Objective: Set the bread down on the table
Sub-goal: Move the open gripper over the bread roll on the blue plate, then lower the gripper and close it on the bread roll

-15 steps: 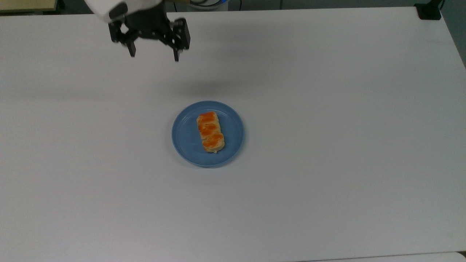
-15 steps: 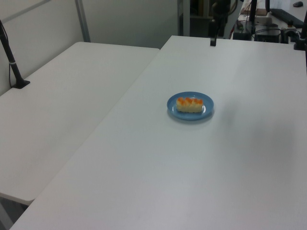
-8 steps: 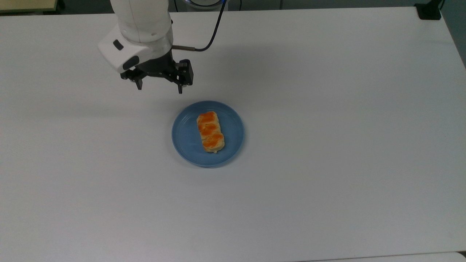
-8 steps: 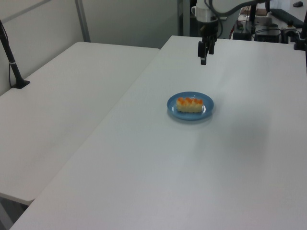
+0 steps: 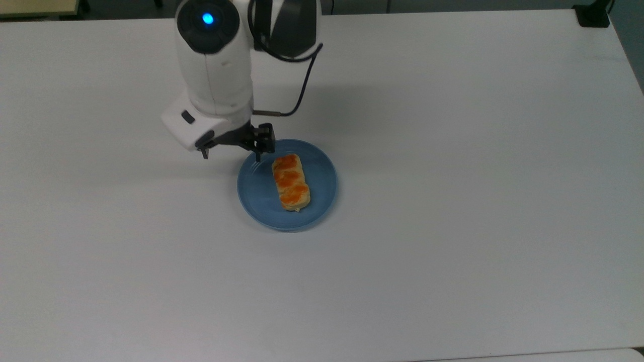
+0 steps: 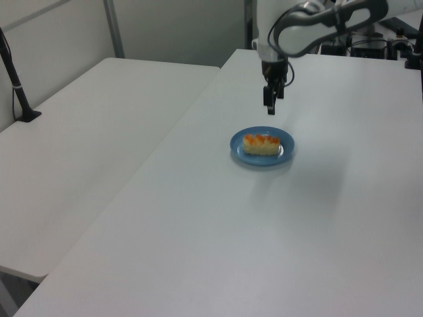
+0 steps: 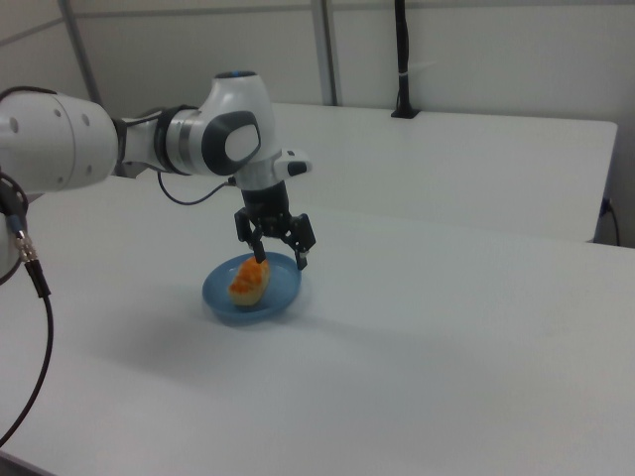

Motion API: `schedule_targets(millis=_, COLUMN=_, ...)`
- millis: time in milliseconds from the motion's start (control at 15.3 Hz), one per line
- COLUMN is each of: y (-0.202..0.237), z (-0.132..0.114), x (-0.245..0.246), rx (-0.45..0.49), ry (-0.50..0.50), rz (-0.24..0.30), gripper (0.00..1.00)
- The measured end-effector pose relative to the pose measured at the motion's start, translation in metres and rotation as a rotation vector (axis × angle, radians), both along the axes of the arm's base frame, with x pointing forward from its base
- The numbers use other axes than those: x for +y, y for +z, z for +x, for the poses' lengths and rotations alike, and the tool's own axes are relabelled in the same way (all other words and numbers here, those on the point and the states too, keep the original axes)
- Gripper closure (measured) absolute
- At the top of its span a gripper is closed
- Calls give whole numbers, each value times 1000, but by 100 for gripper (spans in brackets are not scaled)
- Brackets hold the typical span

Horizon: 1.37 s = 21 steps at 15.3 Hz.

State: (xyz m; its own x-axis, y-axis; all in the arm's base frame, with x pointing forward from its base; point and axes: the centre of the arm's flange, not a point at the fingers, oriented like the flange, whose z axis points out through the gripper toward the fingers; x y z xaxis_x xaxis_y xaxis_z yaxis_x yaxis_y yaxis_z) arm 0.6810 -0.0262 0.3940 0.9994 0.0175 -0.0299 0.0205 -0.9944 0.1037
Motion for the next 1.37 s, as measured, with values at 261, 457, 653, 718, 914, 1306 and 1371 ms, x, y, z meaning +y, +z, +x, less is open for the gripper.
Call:
schedule_targets(millis=261, y=-25, z=5, x=25, rx=17, ry=35, rz=-2, gripper=0)
schedule_targets(millis=457, y=-23, z=6, x=50, rx=9, ry=43, rz=15, gripper=0)
schedule_targets(millis=653, y=-25, z=4, x=78, rx=9, ry=41, rz=32, gripper=0)
schedule_targets(millis=718, y=-27, z=4, x=84, rx=12, ry=44, rz=34, gripper=0)
schedule_targets(millis=914, y=-39, z=4, x=95, rx=14, ry=56, rz=36, gripper=1)
schedule_targets(millis=1306, y=-72, z=9, x=96, rx=17, ry=60, rz=32, gripper=29)
schedule_targets(millis=1371, y=-74, z=9, x=96, rx=19, ry=64, rz=25, gripper=43)
